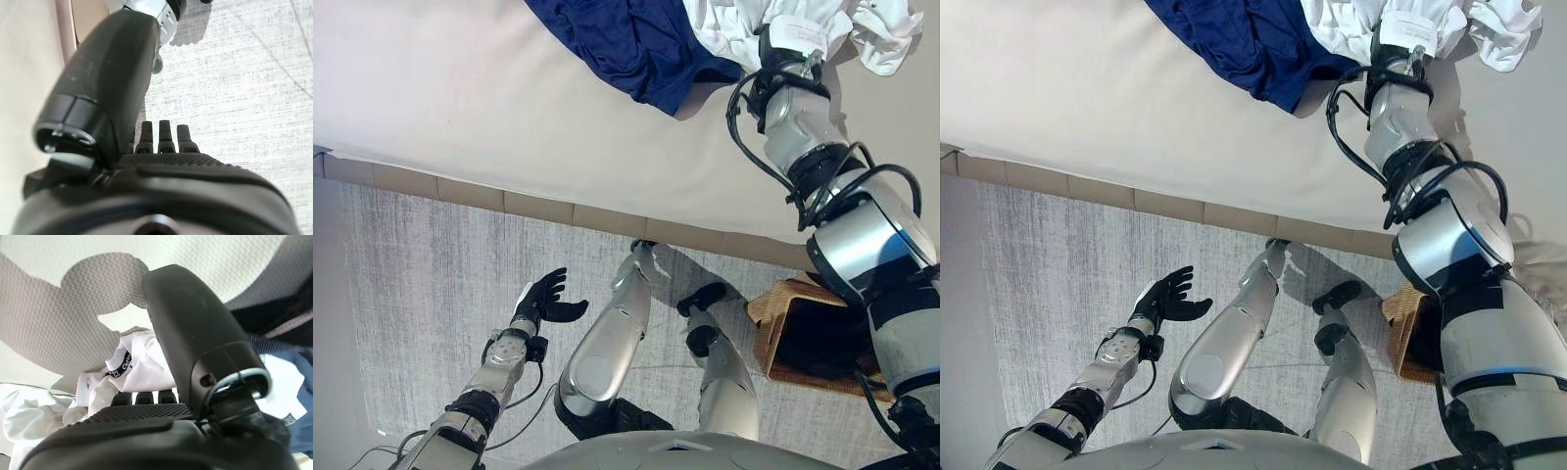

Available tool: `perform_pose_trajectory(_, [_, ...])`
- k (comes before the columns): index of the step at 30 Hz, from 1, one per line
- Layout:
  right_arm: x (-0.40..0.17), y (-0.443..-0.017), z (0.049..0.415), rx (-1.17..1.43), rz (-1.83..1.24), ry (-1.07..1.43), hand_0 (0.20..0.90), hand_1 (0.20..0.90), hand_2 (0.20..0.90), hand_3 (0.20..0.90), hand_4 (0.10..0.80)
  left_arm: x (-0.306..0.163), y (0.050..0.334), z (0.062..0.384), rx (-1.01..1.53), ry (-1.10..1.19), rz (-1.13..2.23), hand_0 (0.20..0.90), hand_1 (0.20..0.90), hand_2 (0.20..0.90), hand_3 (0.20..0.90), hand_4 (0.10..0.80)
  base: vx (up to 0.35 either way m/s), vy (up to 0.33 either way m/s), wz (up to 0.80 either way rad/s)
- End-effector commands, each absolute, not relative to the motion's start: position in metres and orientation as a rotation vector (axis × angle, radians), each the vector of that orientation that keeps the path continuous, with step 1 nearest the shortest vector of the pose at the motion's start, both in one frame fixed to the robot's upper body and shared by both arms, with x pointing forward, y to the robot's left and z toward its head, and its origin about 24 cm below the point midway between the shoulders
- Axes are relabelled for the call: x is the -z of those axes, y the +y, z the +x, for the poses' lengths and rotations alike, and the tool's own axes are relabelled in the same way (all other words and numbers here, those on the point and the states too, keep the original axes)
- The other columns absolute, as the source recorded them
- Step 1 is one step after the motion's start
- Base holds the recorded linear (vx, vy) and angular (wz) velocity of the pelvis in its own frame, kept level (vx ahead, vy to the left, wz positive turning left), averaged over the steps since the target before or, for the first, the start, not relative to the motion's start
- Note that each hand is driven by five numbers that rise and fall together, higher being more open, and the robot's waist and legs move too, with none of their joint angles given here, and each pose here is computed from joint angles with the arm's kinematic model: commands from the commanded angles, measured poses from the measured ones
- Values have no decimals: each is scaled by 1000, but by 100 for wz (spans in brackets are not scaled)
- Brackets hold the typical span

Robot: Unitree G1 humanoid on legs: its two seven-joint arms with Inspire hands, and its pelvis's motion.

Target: Pick up the clothes from the bed and place them into the basket

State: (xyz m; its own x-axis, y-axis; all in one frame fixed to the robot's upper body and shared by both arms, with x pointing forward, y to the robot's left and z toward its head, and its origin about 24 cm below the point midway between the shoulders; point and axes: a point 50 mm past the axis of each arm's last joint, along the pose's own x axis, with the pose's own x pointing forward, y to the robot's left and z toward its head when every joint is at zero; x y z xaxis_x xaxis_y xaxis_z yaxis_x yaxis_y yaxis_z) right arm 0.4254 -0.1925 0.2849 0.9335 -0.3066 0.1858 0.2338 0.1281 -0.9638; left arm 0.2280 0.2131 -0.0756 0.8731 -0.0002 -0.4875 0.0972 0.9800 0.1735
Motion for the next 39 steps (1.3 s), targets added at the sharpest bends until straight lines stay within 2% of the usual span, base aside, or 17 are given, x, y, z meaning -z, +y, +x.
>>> perform_pose_trajectory(1, [-300,-207,421,510,-1358,56,300,300,300,200,100,87,238,192,34,563,230,900,900,900,900,800,0,0,0])
perform_pose_trajectory(5, [-317,-205,418,600,-1239,-126,300,300,300,200,100,88,238,189,34,563,234,900,900,900,900,800,0,0,0])
perform_pose_trajectory(7, [-339,-197,412,679,-1171,-344,300,300,300,200,100,91,238,186,18,573,234,900,900,900,900,800,-61,27,-3])
perform_pose_trajectory(11, [-362,-186,399,741,-1132,-587,300,300,300,200,100,94,241,181,-19,592,237,900,900,900,900,800,-50,23,-13])
perform_pose_trajectory(14, [-392,-185,375,854,-1194,-819,300,300,300,200,100,96,254,177,-67,626,260,900,900,900,900,800,-60,-43,-41])
perform_pose_trajectory(17, [-415,-196,353,913,-1175,-924,300,300,300,200,100,96,268,175,-93,662,307,900,900,900,900,800,-46,-67,-44])
perform_pose_trajectory(20, [-423,-210,334,931,-1131,-990,300,300,300,200,100,101,278,164,-97,731,348,900,900,900,900,800,133,-98,-46])
perform_pose_trajectory(24, [-428,-220,316,949,-1085,-1046,300,300,300,200,100,106,278,159,-73,791,380,900,900,900,900,800,81,-42,-40])
perform_pose_trajectory(32, [-443,-249,282,977,-943,-1131,300,300,300,200,100,129,255,146,32,952,462,900,900,900,900,800,88,31,-43])
perform_pose_trajectory(39, [-451,-270,276,995,-984,-1039,300,300,300,200,100,132,251,149,39,993,462,900,900,900,900,800,42,1,-42])
